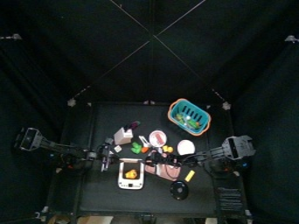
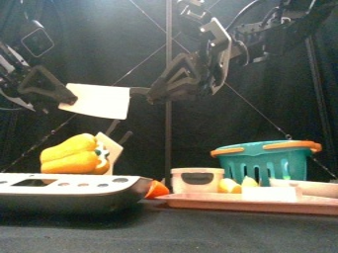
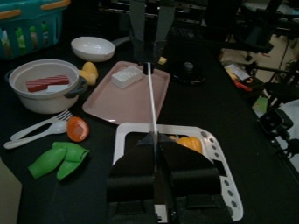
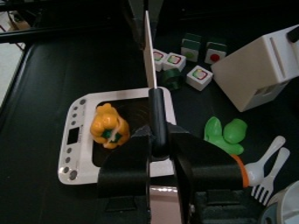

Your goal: Cut squash

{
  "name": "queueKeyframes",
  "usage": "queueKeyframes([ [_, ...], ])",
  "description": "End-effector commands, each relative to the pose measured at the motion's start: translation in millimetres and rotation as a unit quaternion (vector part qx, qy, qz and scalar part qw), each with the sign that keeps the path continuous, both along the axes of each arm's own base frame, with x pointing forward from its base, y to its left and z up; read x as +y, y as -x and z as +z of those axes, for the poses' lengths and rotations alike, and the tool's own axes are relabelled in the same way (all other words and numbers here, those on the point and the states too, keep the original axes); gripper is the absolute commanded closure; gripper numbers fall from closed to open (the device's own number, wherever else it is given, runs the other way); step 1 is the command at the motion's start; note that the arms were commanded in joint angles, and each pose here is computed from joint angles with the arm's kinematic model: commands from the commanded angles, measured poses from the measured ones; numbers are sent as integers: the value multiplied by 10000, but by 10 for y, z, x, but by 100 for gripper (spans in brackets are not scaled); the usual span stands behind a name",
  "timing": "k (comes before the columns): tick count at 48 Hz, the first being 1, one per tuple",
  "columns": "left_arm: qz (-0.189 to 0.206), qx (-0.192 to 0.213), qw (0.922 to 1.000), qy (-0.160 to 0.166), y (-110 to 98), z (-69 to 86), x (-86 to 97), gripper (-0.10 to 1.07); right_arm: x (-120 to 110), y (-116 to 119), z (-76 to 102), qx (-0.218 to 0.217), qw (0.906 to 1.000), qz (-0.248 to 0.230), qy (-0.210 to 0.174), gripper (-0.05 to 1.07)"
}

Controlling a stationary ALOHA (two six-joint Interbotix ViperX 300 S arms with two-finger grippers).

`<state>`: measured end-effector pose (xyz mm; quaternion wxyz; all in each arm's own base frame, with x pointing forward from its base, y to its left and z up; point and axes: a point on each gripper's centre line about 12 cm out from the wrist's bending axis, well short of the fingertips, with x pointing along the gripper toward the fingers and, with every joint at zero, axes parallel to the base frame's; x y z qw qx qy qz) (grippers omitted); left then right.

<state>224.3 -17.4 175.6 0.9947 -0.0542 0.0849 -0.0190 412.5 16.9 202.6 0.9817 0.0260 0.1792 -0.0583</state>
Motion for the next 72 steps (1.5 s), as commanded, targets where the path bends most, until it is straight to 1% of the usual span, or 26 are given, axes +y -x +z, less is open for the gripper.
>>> queueKeyframes([
  [1, -1, -168, 9999, 26, -59, 91, -7, 67, -55, -73, 180, -262, 9996, -81, -6, 61],
  [7, -20, -74, 10000, 50, -55, 69, -18, 67, -22, -79, 172, -240, 9997, -57, -51, 61],
  [11, -117, 31, 9999, 90, -46, 46, -71, 67, 26, -82, 133, -174, 9998, -7, -81, 61],
  [20, -242, 107, 9990, 350, -33, 43, -203, 67, 184, -98, 63, -40, 9997, 156, -174, 61],
  [27, -291, 165, 9971, 682, -15, 46, -321, 67, 265, -119, 134, -63, 9992, 203, -349, 61],
  [30, -263, 210, 9964, 784, -4, 35, -339, 67, 274, -134, 164, -60, 9989, 201, -431, 61],
  [33, -173, 304, 9957, 856, 12, -10, -323, 68, 279, -149, 178, -62, 9987, 196, -474, 61],
  [43, -148, 541, 9950, 825, -12, -118, -342, 68, 278, -171, 71, 82, 9985, 167, -511, 61],
  [48, -145, 742, 9941, 776, -39, -210, -364, 67, 283, -177, 35, 145, 9983, 169, -543, 61],
  [52, -214, 870, 9933, 726, -63, -268, -414, 67, 298, -179, -16, 245, 9978, 183, -584, 61],
  [60, -248, 991, 9924, 693, -104, -320, -456, 67, 308, -173, -77, 348, 9972, 176, -639, 61],
  [72, -232, 1074, 9915, 703, -110, -356, -470, 67, 322, -179, -99, 373, 9970, 177, -654, 61],
])
